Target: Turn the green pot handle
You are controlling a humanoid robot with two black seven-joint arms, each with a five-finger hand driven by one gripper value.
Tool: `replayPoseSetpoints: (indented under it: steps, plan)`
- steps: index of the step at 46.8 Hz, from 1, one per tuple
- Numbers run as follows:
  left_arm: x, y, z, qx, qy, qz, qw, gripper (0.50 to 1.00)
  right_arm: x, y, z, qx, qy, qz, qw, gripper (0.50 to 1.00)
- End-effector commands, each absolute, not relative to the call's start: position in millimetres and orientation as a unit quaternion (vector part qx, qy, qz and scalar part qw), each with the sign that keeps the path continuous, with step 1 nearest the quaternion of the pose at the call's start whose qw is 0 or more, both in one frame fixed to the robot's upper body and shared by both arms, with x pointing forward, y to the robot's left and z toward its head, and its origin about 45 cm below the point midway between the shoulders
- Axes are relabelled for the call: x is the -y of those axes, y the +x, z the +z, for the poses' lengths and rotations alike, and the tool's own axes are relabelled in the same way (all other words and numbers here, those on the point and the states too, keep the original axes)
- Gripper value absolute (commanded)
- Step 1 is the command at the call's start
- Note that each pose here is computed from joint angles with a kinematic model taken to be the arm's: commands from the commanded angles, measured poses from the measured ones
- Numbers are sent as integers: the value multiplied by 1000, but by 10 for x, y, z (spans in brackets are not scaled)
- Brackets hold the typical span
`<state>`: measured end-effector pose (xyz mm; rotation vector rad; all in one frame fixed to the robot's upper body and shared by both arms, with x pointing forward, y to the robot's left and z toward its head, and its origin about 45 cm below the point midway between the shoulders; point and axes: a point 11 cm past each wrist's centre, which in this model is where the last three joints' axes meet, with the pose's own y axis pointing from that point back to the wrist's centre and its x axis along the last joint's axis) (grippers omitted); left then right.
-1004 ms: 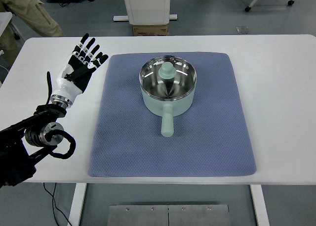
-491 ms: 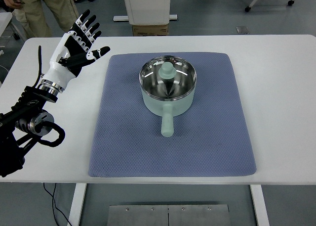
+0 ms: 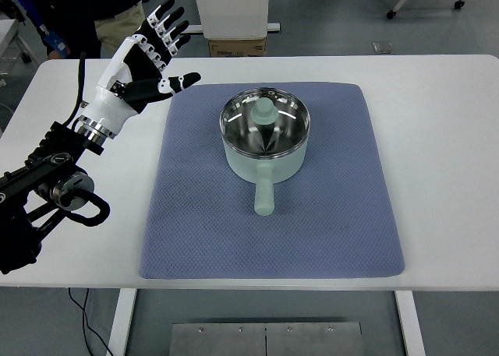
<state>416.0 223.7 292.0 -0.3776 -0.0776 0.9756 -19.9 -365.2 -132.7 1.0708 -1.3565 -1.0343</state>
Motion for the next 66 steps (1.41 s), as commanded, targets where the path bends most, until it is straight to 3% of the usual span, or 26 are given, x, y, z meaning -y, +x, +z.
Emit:
replayPoseSetpoints:
  steps: [1,24,39,66]
  plan:
    - [-2199,4135,2971,27,-196,440,876,1000,3652,-200,-1327,569,450,-434,535,1000]
    - [-2170,4168,3077,36,-205,432,877,1000,3652,-199,-1327,569,449,-434,534,1000]
    - [-2009,4185,3292,106,-181,396,894,1000,3652,-200,-1327,569,450,-434,535,1000]
    - [-1268,4007,3685,283,-124,261,915,1000,3652,-199,-1327,569,449,-434,534,1000]
